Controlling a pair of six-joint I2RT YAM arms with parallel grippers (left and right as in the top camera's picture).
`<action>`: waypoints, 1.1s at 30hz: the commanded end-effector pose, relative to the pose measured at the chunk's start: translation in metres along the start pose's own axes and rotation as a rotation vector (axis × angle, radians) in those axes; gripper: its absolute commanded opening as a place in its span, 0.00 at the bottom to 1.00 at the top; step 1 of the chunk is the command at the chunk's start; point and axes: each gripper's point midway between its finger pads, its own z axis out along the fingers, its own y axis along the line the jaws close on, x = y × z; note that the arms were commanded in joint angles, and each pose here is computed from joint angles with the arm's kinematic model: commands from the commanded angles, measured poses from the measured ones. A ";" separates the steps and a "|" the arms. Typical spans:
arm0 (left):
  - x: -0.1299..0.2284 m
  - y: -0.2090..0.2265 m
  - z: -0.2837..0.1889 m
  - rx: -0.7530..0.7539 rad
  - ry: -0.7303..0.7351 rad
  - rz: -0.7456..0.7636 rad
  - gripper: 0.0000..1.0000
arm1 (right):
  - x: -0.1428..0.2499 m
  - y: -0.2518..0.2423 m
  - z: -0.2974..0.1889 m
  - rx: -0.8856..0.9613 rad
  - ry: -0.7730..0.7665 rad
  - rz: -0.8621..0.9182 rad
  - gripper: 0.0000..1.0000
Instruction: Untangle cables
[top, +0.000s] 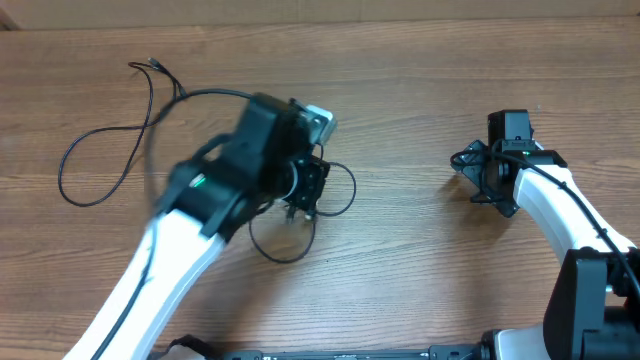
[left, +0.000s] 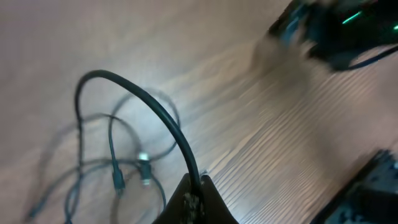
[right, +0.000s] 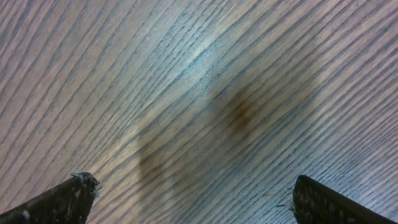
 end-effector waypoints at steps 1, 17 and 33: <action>-0.024 -0.016 -0.049 0.033 -0.161 0.025 0.04 | -0.004 0.001 -0.004 -0.013 -0.016 -0.002 1.00; -0.038 -0.028 -0.169 -0.030 -0.547 0.086 0.04 | -0.004 0.001 -0.004 -0.013 -0.016 -0.002 1.00; -0.009 -0.002 -0.089 -0.087 -0.215 0.001 0.04 | -0.004 0.001 -0.004 -0.013 -0.016 -0.001 1.00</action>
